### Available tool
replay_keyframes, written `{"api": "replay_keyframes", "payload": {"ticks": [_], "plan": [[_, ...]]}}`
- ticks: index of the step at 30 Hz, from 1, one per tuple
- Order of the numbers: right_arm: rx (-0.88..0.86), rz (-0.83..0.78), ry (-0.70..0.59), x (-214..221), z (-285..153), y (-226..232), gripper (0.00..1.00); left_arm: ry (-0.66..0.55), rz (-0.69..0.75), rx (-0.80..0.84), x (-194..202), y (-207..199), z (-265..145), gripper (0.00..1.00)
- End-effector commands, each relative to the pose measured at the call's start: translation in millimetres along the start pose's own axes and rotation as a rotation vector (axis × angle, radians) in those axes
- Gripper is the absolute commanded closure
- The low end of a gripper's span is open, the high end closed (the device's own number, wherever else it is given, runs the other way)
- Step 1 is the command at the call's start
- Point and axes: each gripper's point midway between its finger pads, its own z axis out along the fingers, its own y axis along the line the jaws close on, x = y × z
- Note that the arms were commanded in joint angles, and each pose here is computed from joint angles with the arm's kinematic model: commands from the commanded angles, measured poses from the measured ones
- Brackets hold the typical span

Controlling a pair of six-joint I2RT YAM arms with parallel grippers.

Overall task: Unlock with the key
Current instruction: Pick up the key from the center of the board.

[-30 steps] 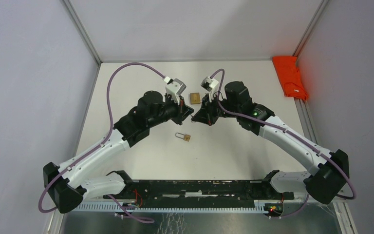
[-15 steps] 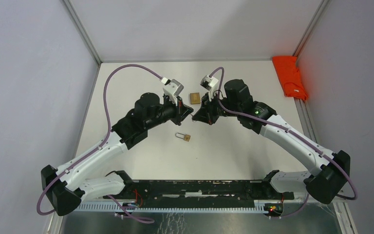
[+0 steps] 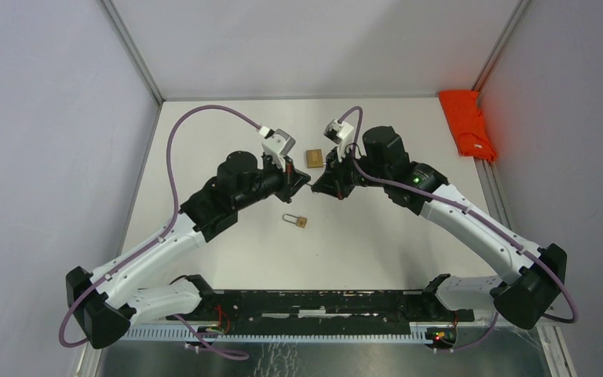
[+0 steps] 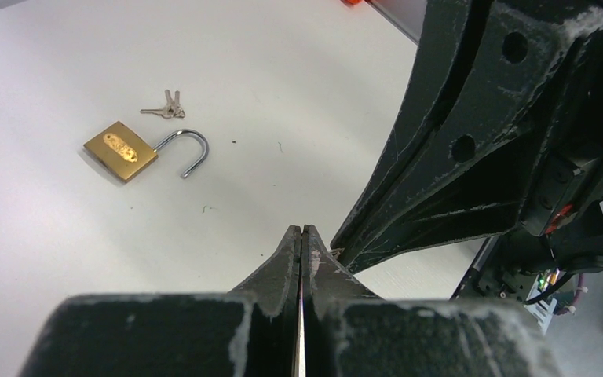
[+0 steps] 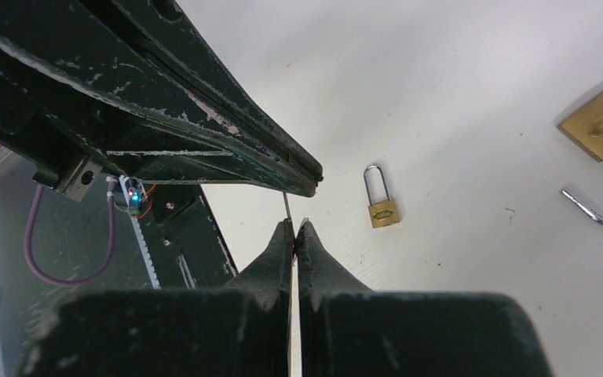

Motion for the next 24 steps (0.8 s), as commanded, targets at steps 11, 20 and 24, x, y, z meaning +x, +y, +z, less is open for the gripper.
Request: {"api": "replay_keyframes", "payload": {"ticks": [11, 20, 24], "plan": [[0.286, -0.073, -0.17, -0.2, -51.9, -39.6, 1.0, 0.312, 0.059, -0.357, 20.8, 57.3, -9.5, 0.83], [0.463, -0.067, -0.209, 19.0, -91.0, -60.9, 1.0, 0.499, -0.064, -0.393, 101.2, 67.5, 17.7, 0.78], [0.459, -0.047, -0.176, 42.3, -83.5, -66.6, 1.0, 0.572, -0.109, -0.43, 135.3, 75.1, 31.1, 0.74]]}}
